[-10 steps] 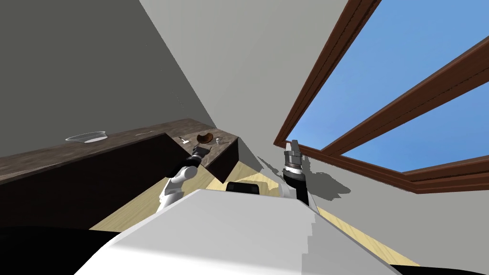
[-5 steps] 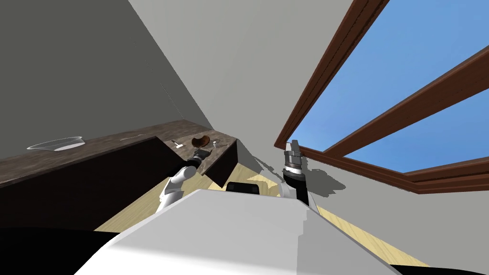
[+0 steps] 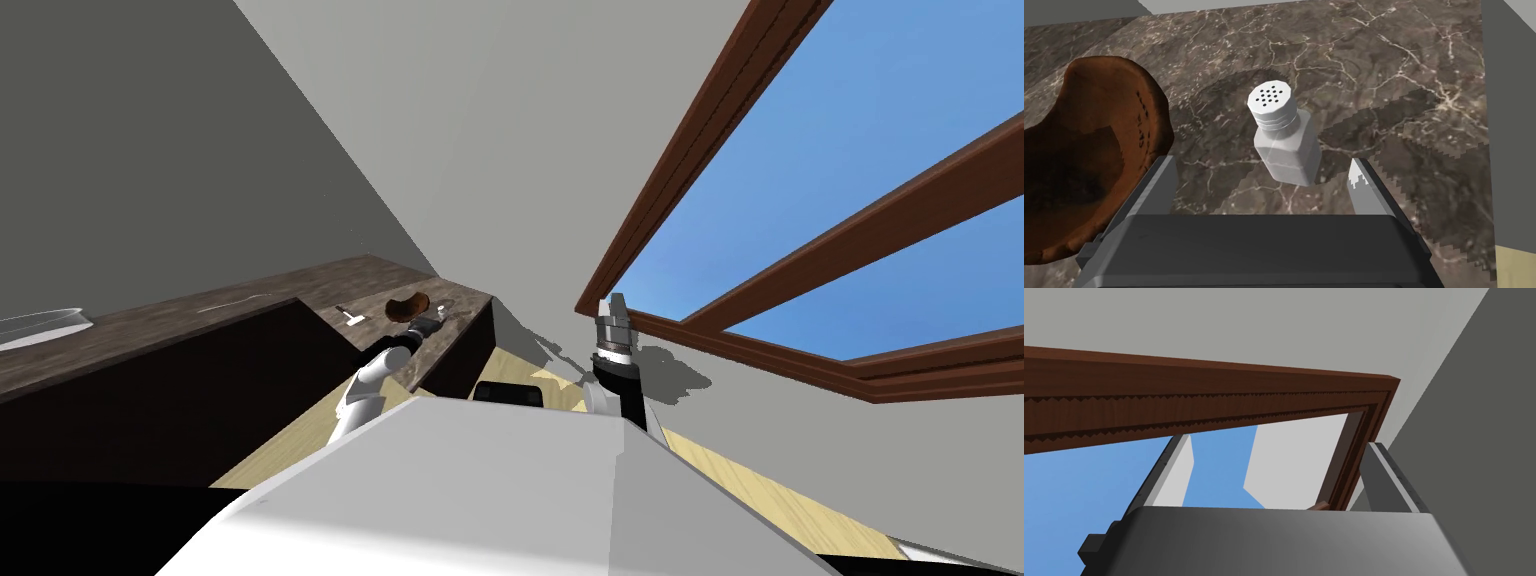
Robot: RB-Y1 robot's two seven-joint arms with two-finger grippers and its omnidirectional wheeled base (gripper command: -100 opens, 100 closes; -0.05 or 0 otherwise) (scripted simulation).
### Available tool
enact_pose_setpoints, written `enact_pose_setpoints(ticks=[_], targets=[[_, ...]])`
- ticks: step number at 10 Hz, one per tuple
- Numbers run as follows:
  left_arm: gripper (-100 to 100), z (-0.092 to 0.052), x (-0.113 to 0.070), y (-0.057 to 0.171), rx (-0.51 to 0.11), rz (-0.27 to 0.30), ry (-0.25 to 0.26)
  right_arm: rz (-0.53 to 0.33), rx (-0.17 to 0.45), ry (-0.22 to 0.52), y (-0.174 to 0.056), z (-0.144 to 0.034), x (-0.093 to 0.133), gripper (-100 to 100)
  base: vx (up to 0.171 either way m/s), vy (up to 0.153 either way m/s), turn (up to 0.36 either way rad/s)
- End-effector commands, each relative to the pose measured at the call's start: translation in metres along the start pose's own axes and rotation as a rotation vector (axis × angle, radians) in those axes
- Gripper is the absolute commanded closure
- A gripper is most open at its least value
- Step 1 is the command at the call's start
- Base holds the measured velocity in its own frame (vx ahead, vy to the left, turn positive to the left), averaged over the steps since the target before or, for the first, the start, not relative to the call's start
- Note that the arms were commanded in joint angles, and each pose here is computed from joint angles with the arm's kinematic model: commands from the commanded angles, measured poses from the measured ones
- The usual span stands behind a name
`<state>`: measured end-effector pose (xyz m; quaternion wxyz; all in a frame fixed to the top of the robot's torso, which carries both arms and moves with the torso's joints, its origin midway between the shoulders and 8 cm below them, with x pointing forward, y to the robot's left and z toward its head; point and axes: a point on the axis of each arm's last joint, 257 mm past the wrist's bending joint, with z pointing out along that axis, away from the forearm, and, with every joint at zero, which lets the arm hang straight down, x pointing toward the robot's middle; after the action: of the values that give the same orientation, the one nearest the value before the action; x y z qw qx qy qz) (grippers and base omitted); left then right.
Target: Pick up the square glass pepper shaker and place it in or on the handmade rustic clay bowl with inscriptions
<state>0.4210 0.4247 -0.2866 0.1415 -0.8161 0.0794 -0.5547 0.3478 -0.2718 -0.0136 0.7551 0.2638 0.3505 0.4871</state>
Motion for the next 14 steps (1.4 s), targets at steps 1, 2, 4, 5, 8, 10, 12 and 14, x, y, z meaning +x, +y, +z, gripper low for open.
enact_pose_setpoints(ticks=[1,2,4,5,8,10,12,14], targets=[[-100,0.0020,-0.0111,0.0056,-0.026,-0.033,-0.034,0.000,0.000,0.000,0.0000,0.0000,0.0000,0,0.129,0.050,-0.113],[-100,0.0033,-0.0150,0.0086,-0.037,-0.046,-0.046,0.000,0.000,0.000,0.0000,0.0000,0.0000,0,0.131,0.047,-0.136],[0,0.0034,-0.0122,0.0062,-0.031,-0.038,-0.038,0.000,0.000,0.000,0.0000,0.0000,0.0000,0,0.033,0.014,-0.012],[-100,0.0088,-0.0150,0.0055,-0.020,-0.044,-0.037,0.000,0.000,0.000,0.0000,0.0000,0.0000,0,0.052,0.019,-0.080],[100,0.0066,-0.0140,0.0057,-0.025,-0.042,-0.038,0.000,0.000,0.000,0.0000,0.0001,0.0000,0,0.011,0.005,-0.008],[100,0.0070,-0.0117,0.0051,-0.024,-0.042,-0.033,0.000,0.000,0.000,0.0000,0.0001,0.0000,0,0.000,0.000,0.000],[0,0.0069,-0.0121,0.0055,-0.025,-0.042,-0.034,0.000,0.000,0.000,0.0000,0.0001,0.0000,0,0.000,0.000,0.000],[0,0.0069,-0.0122,0.0056,-0.025,-0.042,-0.034,0.000,0.000,0.000,0.0000,0.0001,0.0000,0,0.000,0.000,0.000]])
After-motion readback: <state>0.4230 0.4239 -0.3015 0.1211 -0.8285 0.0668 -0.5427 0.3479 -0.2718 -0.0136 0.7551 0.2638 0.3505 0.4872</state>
